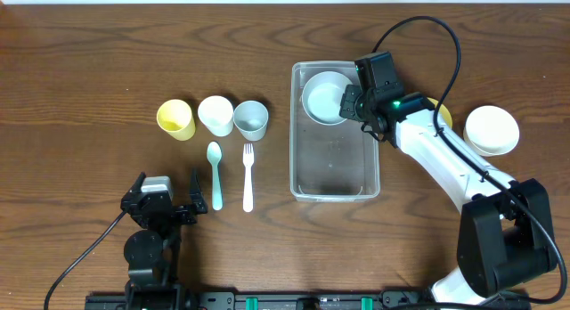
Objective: Pack container
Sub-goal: 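Carry the grey bowl into the clear container and release it, then move the right gripper to the yellow bowl and grasp its rim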
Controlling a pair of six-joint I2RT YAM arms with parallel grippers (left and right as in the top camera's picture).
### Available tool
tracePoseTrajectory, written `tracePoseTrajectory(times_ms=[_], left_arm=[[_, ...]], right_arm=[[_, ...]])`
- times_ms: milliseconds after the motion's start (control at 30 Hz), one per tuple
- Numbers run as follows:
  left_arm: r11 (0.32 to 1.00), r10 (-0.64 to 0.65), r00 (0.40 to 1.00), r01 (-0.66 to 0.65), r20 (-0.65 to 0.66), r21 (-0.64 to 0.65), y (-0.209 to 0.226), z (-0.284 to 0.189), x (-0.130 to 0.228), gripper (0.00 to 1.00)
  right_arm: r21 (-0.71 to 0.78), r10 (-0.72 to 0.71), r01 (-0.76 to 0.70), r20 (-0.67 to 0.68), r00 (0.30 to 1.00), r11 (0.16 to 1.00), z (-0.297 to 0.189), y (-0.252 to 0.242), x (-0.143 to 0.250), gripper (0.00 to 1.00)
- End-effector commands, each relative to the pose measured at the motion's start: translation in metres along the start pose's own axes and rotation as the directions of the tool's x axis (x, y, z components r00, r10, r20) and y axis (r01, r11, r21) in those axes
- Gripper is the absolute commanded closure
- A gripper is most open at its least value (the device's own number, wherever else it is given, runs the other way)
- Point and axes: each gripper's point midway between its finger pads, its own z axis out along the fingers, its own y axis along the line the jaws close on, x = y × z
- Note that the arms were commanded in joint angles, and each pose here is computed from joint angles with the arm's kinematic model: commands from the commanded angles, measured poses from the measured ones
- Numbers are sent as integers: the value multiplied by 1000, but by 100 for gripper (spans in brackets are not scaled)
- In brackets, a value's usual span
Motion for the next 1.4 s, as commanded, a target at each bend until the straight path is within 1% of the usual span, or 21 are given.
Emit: tracePoseTrajectory(times_ms=[0,233,400,433,467,500,567,700,800,933,1000,1067,1100,1167,1267,1367], left_arm=[[1000,-1,999,0,-49,-27,5,1,16,2],[1000,-1,999,0,-49,-27,5,1,16,2],[1000,-1,999,0,-49,-27,5,1,16,2],[1000,-1,999,0,-49,-27,5,1,16,2],[1000,-1,999,0,-49,-28,5,1,16,2],[1000,-1,999,0,-49,-27,5,1,16,2],[1000,-1,999,0,-49,-27,5,1,16,2],[1000,-1,999,0,-49,-28,5,1,16,2],[1000,-1,999,0,-49,-28,5,1,16,2],[1000,-1,999,0,-49,-27,5,1,16,2],[1000,-1,999,0,-49,-27,5,1,16,2],[1000,-1,999,0,-49,-28,5,1,16,2],[1000,-1,999,0,-49,-27,5,1,16,2],[1000,-1,999,0,-49,-27,5,1,16,2],[1000,-1,999,0,-49,-28,5,1,16,2],[1000,-1,999,0,-49,-28,5,1,16,2]], right_arm=[[15,-11,11,6,1000,1000,7,3,-2,98],[16,-7,8,-59,998,1000,33,1,16,99],[10,-13,13,-66,998,1000,39,5,20,98],[8,-14,14,-64,998,1000,39,5,20,90],[6,-15,15,-61,998,1000,39,6,20,73],[4,-15,15,-59,998,1000,39,6,19,60],[-5,-29,29,-53,998,1000,38,8,17,40],[-17,-65,65,-44,997,998,30,15,7,36],[-37,-92,91,-20,996,995,12,27,-11,33],[-101,-139,141,28,990,985,-27,53,-43,27],[-136,-151,156,42,988,978,-51,65,-55,22],[-140,-147,154,55,988,978,-75,69,-65,15],[-136,-144,151,60,988,979,-85,68,-68,13],[-100,-97,104,68,993,990,-104,57,-75,12],[-4,-8,8,65,998,1000,-123,22,-78,15],[104,82,-81,0,997,991,-129,-19,-66,17]])
